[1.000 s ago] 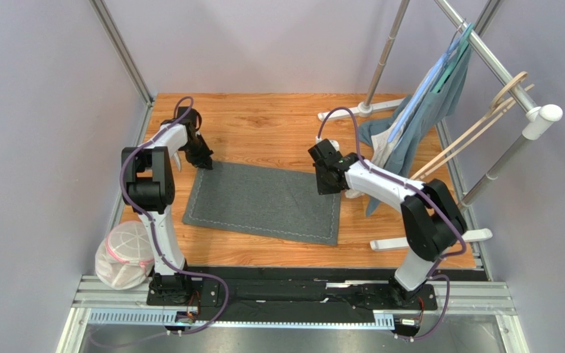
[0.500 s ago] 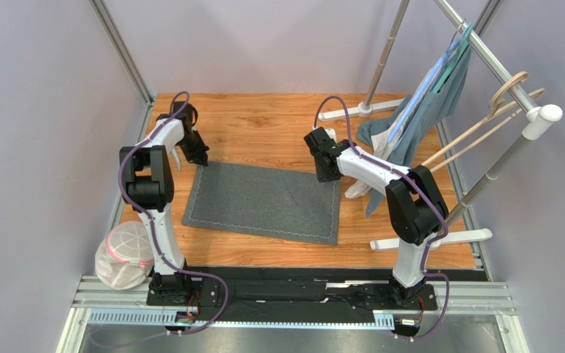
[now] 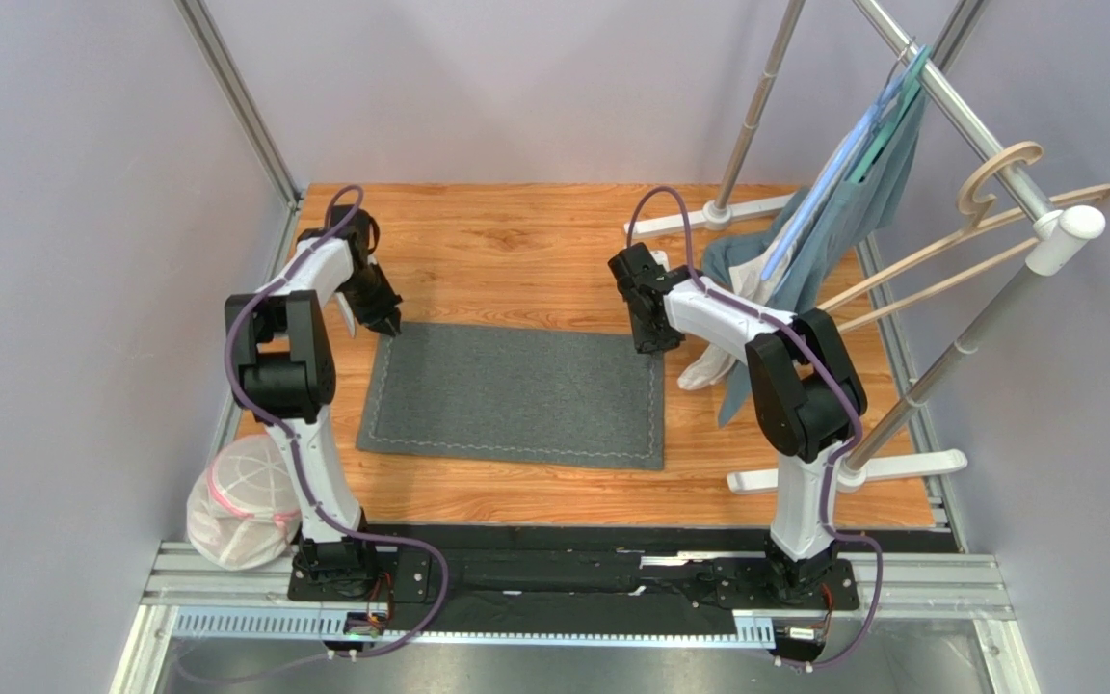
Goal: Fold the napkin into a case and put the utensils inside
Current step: Smooth out the rectangle-folded napkin at the center of the board, then fold the rectangle-folded napkin at the center of the board.
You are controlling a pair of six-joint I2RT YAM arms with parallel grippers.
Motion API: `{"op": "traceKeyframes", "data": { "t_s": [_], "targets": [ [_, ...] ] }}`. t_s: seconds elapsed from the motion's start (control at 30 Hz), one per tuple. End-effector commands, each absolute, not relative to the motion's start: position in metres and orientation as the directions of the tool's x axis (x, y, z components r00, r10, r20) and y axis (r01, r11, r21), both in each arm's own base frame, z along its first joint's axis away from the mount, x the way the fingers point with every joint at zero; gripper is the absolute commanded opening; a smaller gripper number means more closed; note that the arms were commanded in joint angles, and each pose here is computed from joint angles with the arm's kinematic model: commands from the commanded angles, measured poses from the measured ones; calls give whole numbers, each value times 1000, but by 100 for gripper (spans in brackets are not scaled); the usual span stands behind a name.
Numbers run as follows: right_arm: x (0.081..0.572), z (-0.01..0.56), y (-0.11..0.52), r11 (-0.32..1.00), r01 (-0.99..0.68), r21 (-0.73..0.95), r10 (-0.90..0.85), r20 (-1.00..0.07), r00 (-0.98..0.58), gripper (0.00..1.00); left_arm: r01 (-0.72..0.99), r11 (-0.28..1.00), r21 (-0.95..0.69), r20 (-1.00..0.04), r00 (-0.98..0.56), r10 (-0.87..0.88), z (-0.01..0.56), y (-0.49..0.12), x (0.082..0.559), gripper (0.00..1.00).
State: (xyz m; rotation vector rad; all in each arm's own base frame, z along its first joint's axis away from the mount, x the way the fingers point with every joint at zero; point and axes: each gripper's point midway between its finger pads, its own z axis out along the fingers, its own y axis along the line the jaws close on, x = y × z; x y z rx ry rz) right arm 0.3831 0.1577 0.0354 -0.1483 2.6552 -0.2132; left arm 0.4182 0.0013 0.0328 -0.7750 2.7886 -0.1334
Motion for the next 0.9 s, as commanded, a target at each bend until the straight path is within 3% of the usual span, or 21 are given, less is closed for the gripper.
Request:
{"op": "traceKeyframes", "data": {
  "t_s": [0.0,0.07,0.1,0.2,0.33,0.47,0.63,0.87],
  "targets": [
    [389,90,173,993,-76,-88,-111,-527,-843,35,-399,865,-305,-354,-795,-492,108,-27,416,23],
    [377,90,169,995,-60,-77,-91,-505,-858,43,-337,863,-377,-372,-798,-475,127,-49,410,23],
    [366,88,163,998,-27,-64,-55,-495,-867,56,-316,868,-383,-351,-819,-454,120,-63,397,23],
    [341,72,164,999,38,11,39,-458,-888,66,-213,881,-423,-383,-839,-387,125,-101,372,23],
    [325,55,173,987,102,120,145,-434,-889,66,-92,878,-470,-392,-870,-301,123,-156,344,21],
    [315,40,173,982,123,141,172,-416,-893,57,-13,889,-458,-362,-911,-199,107,-198,322,18],
    [314,36,168,984,131,125,173,-443,-880,51,15,895,-445,-353,-922,-160,97,-209,309,17],
    [306,12,175,989,135,61,148,-410,-900,49,28,889,-456,-335,-931,-142,92,-219,300,17]
  ]
}}
